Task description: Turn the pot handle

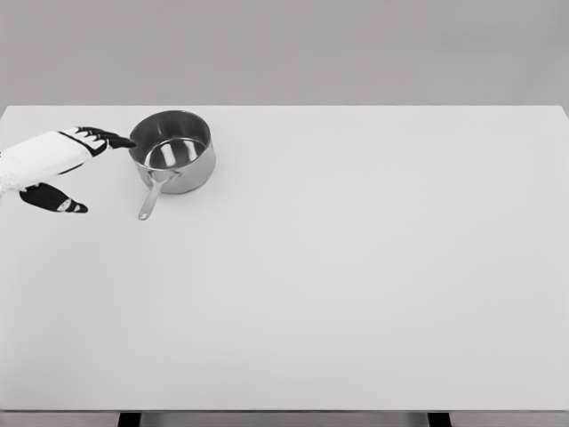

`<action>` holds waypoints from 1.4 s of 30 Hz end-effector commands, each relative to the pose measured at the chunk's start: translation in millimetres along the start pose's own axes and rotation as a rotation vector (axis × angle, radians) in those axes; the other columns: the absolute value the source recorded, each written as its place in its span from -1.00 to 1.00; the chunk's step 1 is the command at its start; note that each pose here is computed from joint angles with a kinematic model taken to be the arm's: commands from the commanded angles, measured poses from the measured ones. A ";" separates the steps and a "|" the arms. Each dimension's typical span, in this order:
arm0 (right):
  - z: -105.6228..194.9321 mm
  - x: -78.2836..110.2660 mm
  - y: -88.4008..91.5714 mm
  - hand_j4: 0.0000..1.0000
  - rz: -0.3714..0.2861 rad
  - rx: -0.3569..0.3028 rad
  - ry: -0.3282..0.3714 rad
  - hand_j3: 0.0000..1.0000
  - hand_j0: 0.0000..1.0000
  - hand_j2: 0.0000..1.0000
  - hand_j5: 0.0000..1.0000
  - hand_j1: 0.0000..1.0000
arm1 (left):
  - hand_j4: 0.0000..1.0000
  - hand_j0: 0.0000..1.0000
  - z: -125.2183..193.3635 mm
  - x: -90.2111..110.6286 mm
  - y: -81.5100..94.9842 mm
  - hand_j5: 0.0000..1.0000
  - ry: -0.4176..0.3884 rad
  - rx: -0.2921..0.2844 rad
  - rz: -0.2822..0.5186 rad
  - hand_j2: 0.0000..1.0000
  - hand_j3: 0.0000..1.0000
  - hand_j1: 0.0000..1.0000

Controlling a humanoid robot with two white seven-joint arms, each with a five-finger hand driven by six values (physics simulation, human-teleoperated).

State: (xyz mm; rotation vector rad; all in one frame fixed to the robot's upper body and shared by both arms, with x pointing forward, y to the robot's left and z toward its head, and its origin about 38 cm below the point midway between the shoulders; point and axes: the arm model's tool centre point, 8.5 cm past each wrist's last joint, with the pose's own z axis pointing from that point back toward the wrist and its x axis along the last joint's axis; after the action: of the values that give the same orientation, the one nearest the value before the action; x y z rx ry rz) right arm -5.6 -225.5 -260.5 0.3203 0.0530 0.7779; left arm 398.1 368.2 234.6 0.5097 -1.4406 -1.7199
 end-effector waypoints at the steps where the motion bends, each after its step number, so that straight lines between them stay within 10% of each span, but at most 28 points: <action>1: 0.0 -0.4 -0.1 1.00 -0.002 0.000 0.001 1.00 1.00 1.00 1.00 1.00 | 1.00 1.00 -3.9 6.3 -1.4 1.00 -0.018 -0.007 -0.004 1.00 1.00 1.00; 6: -0.6 -3.1 2.6 1.00 -0.001 0.002 0.005 1.00 1.00 1.00 1.00 1.00 | 1.00 1.00 -6.3 -2.5 22.9 1.00 -0.002 -0.023 -0.040 1.00 1.00 1.00; 14: -0.6 -3.1 2.6 1.00 -0.001 0.002 0.005 1.00 1.00 1.00 1.00 1.00 | 1.00 1.00 -55.3 38.0 70.7 1.00 -0.130 0.004 -0.125 1.00 1.00 1.00; 18: -0.6 -3.1 2.6 1.00 -0.001 0.002 0.005 1.00 1.00 1.00 1.00 1.00 | 1.00 1.00 -89.9 77.2 26.6 1.00 -0.312 -0.216 -0.008 1.00 1.00 1.00; 23: -0.6 -3.1 2.6 1.00 -0.001 0.002 0.005 1.00 1.00 1.00 1.00 1.00 | 1.00 1.00 -86.8 134.0 42.4 1.00 -0.521 -0.183 -0.142 1.00 1.00 1.00; 42: -0.6 -3.1 2.6 1.00 -0.001 0.002 0.005 1.00 1.00 1.00 1.00 1.00 | 1.00 1.00 -88.0 89.8 17.9 1.00 -0.334 -0.265 -0.352 1.00 1.00 1.00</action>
State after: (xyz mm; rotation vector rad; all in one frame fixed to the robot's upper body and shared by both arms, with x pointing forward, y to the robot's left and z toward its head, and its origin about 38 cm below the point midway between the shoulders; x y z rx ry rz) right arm -9.6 -225.7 -260.5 0.3204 0.0588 0.7781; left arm 418.1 234.8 245.0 0.3435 -1.3904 -2.3065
